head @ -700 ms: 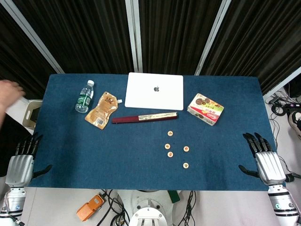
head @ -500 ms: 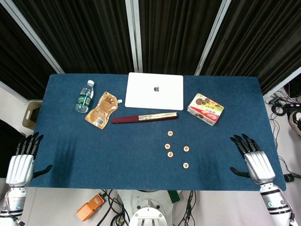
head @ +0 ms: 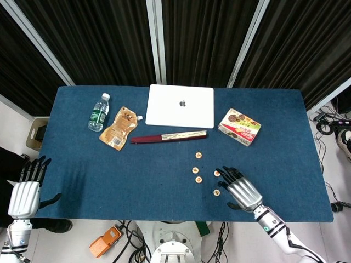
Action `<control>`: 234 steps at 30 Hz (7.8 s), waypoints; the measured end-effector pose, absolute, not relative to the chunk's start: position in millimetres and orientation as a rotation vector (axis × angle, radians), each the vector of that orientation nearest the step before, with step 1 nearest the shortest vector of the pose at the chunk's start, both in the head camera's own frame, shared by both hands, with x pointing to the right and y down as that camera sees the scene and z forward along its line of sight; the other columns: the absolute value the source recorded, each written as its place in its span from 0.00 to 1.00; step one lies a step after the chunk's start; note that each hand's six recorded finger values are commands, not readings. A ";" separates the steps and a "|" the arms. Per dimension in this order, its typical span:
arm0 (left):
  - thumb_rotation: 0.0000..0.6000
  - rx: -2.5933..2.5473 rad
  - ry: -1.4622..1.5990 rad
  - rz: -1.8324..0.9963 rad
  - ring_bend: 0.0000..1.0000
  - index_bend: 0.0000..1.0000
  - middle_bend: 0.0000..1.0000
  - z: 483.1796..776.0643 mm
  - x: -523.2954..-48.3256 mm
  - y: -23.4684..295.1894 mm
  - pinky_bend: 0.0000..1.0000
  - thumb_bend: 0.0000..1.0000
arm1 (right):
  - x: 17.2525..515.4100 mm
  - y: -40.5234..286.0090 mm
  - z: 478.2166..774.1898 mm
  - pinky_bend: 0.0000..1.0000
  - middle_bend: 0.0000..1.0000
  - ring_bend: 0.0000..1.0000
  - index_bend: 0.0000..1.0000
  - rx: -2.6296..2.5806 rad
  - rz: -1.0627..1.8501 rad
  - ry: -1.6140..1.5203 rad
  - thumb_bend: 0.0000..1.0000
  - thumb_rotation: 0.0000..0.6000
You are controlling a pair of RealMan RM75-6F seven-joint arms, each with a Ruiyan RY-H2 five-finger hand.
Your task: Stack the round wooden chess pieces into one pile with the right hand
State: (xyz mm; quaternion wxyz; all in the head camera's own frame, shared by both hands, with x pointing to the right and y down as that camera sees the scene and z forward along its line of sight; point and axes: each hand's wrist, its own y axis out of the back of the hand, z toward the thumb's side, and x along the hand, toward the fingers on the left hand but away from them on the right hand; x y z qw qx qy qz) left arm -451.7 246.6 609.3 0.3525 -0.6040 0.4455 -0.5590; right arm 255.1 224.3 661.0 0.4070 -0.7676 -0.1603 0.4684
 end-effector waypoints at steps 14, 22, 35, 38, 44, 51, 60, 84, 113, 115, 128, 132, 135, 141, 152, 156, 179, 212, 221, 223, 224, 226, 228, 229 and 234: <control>1.00 -1.561 1.170 -1.487 0.00 0.09 0.01 615.2 -463.0 255.2 0.00 0.05 | 238.0 221.8 696.9 0.15 0.10 0.04 0.46 -1.920 1.224 -0.330 0.43 1.00; 1.00 -1.560 1.174 -1.494 0.00 0.09 0.01 616.5 -466.2 256.9 0.00 0.05 | 233.8 223.3 703.8 0.15 0.10 0.04 0.49 -1.927 1.222 -0.312 0.46 1.00; 1.00 -1.558 1.181 -1.505 0.00 0.09 0.01 618.5 -470.1 259.8 0.00 0.05 | 231.4 218.0 702.2 0.15 0.10 0.06 0.59 -1.939 1.204 -0.355 0.52 1.00; 1.00 -1.559 1.179 -1.505 0.00 0.09 0.01 618.5 -470.1 260.1 0.00 0.05 | 229.1 207.0 696.3 0.15 0.10 0.06 0.59 -1.933 1.192 -0.391 0.52 1.00; 1.00 -1.558 1.180 -1.503 0.00 0.09 0.01 617.7 -469.3 259.6 0.00 0.05 | 210.9 175.1 687.9 0.15 0.10 0.06 0.59 -1.914 1.158 -0.427 0.52 1.00; 1.00 -1.563 1.180 -1.518 0.00 0.09 0.01 620.1 -470.2 261.6 0.00 0.05 | 182.5 153.7 696.4 0.15 0.10 0.06 0.57 -1.900 1.163 -0.373 0.52 1.00; 1.00 -1.562 1.182 -1.531 0.00 0.09 0.01 621.9 -474.4 263.4 0.00 0.05 | 157.3 145.1 716.4 0.15 0.10 0.06 0.56 -1.897 1.204 -0.326 0.52 1.00; 1.00 -1.562 1.190 -1.543 0.00 0.09 0.01 625.0 -478.6 267.1 0.00 0.05 | 142.4 141.7 731.1 0.15 0.10 0.06 0.50 -1.884 1.232 -0.303 0.52 1.00; 1.00 -1.562 1.195 -1.548 0.00 0.09 0.01 626.7 -480.9 268.5 0.00 0.05 | 153.4 150.1 703.2 0.15 0.10 0.06 0.48 -1.860 1.152 -0.333 0.39 1.00; 1.00 -1.565 1.194 -1.544 0.00 0.09 0.01 626.9 -479.8 268.1 0.00 0.05 | 158.7 156.9 698.6 0.14 0.10 0.04 0.48 -1.847 1.132 -0.306 0.33 1.00; 1.00 -1.559 1.194 -1.540 0.00 0.09 0.01 624.4 -478.8 267.6 0.00 0.05 | 162.7 176.3 700.1 0.07 0.05 0.00 0.48 -1.689 0.984 -0.137 0.32 1.00; 1.00 -1.562 1.192 -1.544 0.00 0.09 0.01 625.1 -478.5 268.9 0.00 0.05 | 159.3 176.6 706.0 0.07 0.05 0.00 0.48 -1.651 0.956 -0.084 0.34 1.00; 1.00 -1.558 1.194 -1.550 0.00 0.09 0.01 625.1 -479.6 269.5 0.00 0.05 | 156.0 177.4 709.9 0.07 0.05 0.00 0.49 -1.641 0.941 -0.055 0.37 1.00; 1.00 -1.558 1.192 -1.554 0.00 0.09 0.01 625.6 -480.4 269.7 0.00 0.05 | 153.8 179.3 716.4 0.07 0.05 0.00 0.50 -1.639 0.931 -0.028 0.41 1.00; 1.00 -1.558 1.192 -1.562 0.00 0.09 0.01 626.6 -481.5 270.8 0.00 0.05 | 152.6 178.1 721.9 0.07 0.06 0.00 0.58 -1.660 0.936 -0.022 0.54 1.00; 1.00 -1.558 1.191 -1.559 0.00 0.09 0.01 626.4 -481.0 270.3 0.00 0.05 | 151.9 177.5 719.6 0.07 0.08 0.00 0.59 -1.667 0.930 -0.035 0.55 1.00; 1.00 -1.561 1.180 -1.560 0.00 0.09 0.01 626.2 -478.8 268.1 0.00 0.05 | 147.3 138.4 711.2 0.07 0.10 0.00 0.58 -1.701 0.999 -0.182 0.55 1.00; 1.00 -1.564 1.183 -1.566 0.00 0.09 0.01 629.0 -480.1 269.1 0.00 0.05 | 143.9 144.3 715.7 0.07 0.09 0.00 0.51 -1.691 1.015 -0.148 0.55 1.00; 1.00 -1.565 1.182 -1.565 0.00 0.09 0.01 629.5 -479.9 268.7 0.00 0.05 | 143.1 144.9 715.7 0.05 0.09 0.00 0.47 -1.694 1.015 -0.149 0.55 1.00; 1.00 -1.565 1.183 -1.566 0.00 0.09 0.01 629.5 -480.1 268.8 0.00 0.05 | 143.1 145.3 715.9 0.05 0.09 0.00 0.46 -1.693 1.015 -0.146 0.55 1.00; 1.00 -1.564 1.184 -1.566 0.00 0.09 0.01 629.4 -480.2 268.9 0.00 0.05 | 143.2 145.6 715.9 0.05 0.08 0.00 0.46 -1.692 1.015 -0.145 0.55 1.00; 1.00 -1.564 1.185 -1.566 0.00 0.09 0.01 629.3 -480.5 269.1 0.00 0.05 | 143.4 145.6 715.2 0.05 0.08 0.00 0.46 -1.691 1.014 -0.147 0.55 1.00; 1.00 -1.563 1.185 -1.566 0.00 0.09 0.01 629.3 -480.7 269.4 0.00 0.05 | 144.0 145.2 713.6 0.05 0.08 0.00 0.45 -1.691 1.012 -0.156 0.54 1.00; 1.00 -1.563 1.185 -1.566 0.00 0.09 0.01 629.4 -480.8 269.4 0.00 0.05 | 145.1 144.6 711.6 0.05 0.08 0.00 0.44 -1.694 1.012 -0.169 0.53 1.00; 1.00 -1.565 1.188 -1.561 0.00 0.09 0.01 629.5 -480.6 268.6 0.00 0.05 | 163.3 140.4 699.1 0.06 0.08 0.00 0.44 -1.703 1.035 -0.257 0.33 1.00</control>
